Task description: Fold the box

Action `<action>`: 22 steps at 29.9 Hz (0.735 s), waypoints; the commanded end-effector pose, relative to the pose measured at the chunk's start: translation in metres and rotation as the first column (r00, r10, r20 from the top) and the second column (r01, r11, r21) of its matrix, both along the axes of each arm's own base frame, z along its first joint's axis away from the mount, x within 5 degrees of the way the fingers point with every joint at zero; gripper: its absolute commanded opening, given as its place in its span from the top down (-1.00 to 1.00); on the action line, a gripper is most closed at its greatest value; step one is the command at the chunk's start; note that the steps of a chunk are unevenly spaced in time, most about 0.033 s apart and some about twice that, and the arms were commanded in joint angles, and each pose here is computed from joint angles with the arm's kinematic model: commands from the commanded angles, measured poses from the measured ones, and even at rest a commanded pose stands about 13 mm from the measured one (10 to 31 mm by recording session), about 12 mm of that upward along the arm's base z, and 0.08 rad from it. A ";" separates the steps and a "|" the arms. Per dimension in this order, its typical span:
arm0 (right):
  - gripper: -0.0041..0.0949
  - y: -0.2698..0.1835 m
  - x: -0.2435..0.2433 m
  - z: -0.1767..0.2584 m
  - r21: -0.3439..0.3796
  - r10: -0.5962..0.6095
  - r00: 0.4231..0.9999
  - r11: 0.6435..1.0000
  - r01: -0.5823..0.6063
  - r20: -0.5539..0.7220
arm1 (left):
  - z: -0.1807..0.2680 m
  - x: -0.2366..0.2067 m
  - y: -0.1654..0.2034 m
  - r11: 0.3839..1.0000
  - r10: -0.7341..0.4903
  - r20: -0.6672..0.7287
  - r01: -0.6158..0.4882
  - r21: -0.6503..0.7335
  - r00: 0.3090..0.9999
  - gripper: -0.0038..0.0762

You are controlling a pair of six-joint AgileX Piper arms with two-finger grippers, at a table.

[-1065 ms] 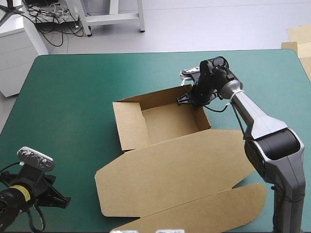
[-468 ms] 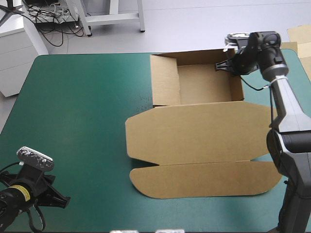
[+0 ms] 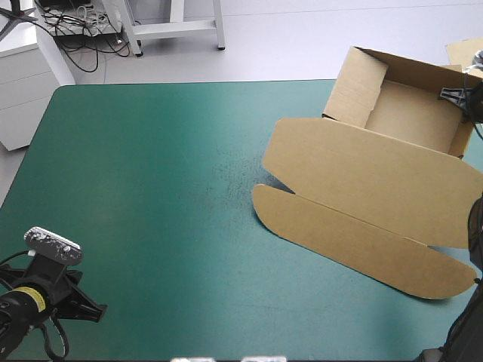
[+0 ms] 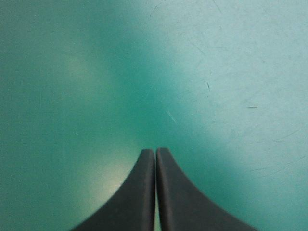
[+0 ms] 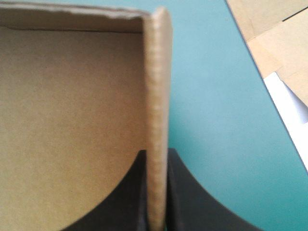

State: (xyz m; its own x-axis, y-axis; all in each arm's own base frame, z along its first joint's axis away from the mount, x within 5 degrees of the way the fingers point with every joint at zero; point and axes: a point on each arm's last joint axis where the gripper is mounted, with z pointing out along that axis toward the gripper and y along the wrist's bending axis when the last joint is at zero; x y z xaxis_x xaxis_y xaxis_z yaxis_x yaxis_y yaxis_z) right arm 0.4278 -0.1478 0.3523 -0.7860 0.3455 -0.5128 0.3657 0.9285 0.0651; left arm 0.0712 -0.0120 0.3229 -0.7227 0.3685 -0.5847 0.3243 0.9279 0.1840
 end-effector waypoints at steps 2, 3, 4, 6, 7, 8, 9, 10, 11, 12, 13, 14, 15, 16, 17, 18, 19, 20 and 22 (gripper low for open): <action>0.96 -0.012 -0.026 0.042 -0.017 -0.047 0.994 0.999 0.049 0.099 | 0.009 0.004 0.000 1.000 0.002 0.066 -0.002 -0.003 0.998 0.93; 0.96 -0.013 -0.026 0.042 -0.021 -0.042 0.994 0.999 0.044 0.096 | 0.009 0.004 0.000 1.000 0.002 0.067 -0.002 -0.001 0.998 0.93; 0.95 -0.015 -0.026 0.041 -0.038 -0.027 0.996 0.999 0.031 0.088 | 0.009 0.004 0.000 1.000 0.002 0.067 -0.002 -0.001 0.998 0.93; 0.89 -0.017 -0.025 0.039 -0.078 0.010 0.998 0.997 -0.005 0.070 | 0.009 0.004 0.000 1.000 0.002 0.067 -0.002 -0.001 0.998 0.93; 0.84 -0.017 -0.025 0.039 -0.083 0.010 0.998 0.997 -0.005 0.068 | 0.009 0.004 0.000 1.000 0.002 0.067 -0.002 -0.001 0.998 0.93; 0.78 -0.018 -0.026 0.039 -0.088 0.009 0.998 0.996 -0.003 0.066 | 0.009 0.004 0.000 1.000 0.002 0.067 -0.002 -0.001 0.998 0.93; 0.64 -0.019 -0.026 0.039 -0.091 0.006 0.998 0.996 0.000 0.064 | 0.009 0.004 0.000 1.000 0.002 0.067 -0.002 -0.001 0.998 0.93; 0.52 -0.020 -0.026 0.039 -0.094 0.008 0.998 0.996 -0.002 0.063 | 0.009 0.004 0.000 1.000 0.002 0.067 -0.002 -0.001 0.998 0.93; 0.34 -0.020 -0.027 0.039 -0.095 0.009 0.998 0.995 -0.002 0.063 | 0.009 0.004 0.000 1.000 0.002 0.067 -0.002 -0.001 0.998 0.93; 0.14 -0.021 -0.027 0.039 -0.094 0.005 0.998 0.996 0.001 0.063 | 0.009 0.004 0.000 1.000 0.002 0.067 -0.002 -0.001 0.998 0.93; -0.08 -0.021 -0.028 0.040 -0.095 0.005 0.998 0.995 0.001 0.065 | 0.009 0.004 0.000 1.000 0.002 0.067 -0.002 -0.001 0.998 0.93; -0.29 -0.021 -0.028 0.040 -0.095 0.003 0.998 0.995 0.003 0.067 | 0.009 0.004 0.000 1.000 0.004 0.065 -0.004 -0.002 0.998 0.93; -0.47 -0.021 -0.028 0.041 -0.094 0.002 0.998 0.996 0.005 0.069 | 0.009 0.004 0.000 1.000 0.007 0.065 -0.007 -0.004 0.998 0.93; -0.58 -0.020 -0.030 0.043 -0.096 0.002 0.997 0.995 0.005 0.073 | 0.009 0.004 0.000 1.000 0.009 0.065 -0.008 -0.005 0.998 0.93; -0.66 -0.020 -0.030 0.045 -0.096 0.003 0.997 0.995 0.005 0.077 | 0.009 0.004 0.000 1.000 0.009 0.065 -0.008 -0.005 0.998 0.93; -0.69 -0.019 -0.033 0.048 -0.099 0.003 0.996 0.995 0.006 0.085 | 0.009 0.004 0.000 1.000 0.009 0.065 -0.008 -0.005 0.998 0.93; -0.68 -0.019 -0.033 0.049 -0.100 0.003 0.996 0.995 0.006 0.087 | 0.009 0.004 0.000 1.000 0.009 0.065 -0.008 -0.005 0.998 0.93; -0.67 -0.017 -0.036 0.055 -0.107 0.003 0.995 0.994 0.008 0.098 | 0.009 0.004 0.000 1.000 0.009 0.063 -0.009 -0.005 0.998 0.93; -0.63 -0.015 -0.041 0.062 -0.114 0.004 0.993 0.993 0.010 0.115 | 0.009 0.004 0.000 1.000 0.008 0.063 -0.008 -0.006 0.998 0.93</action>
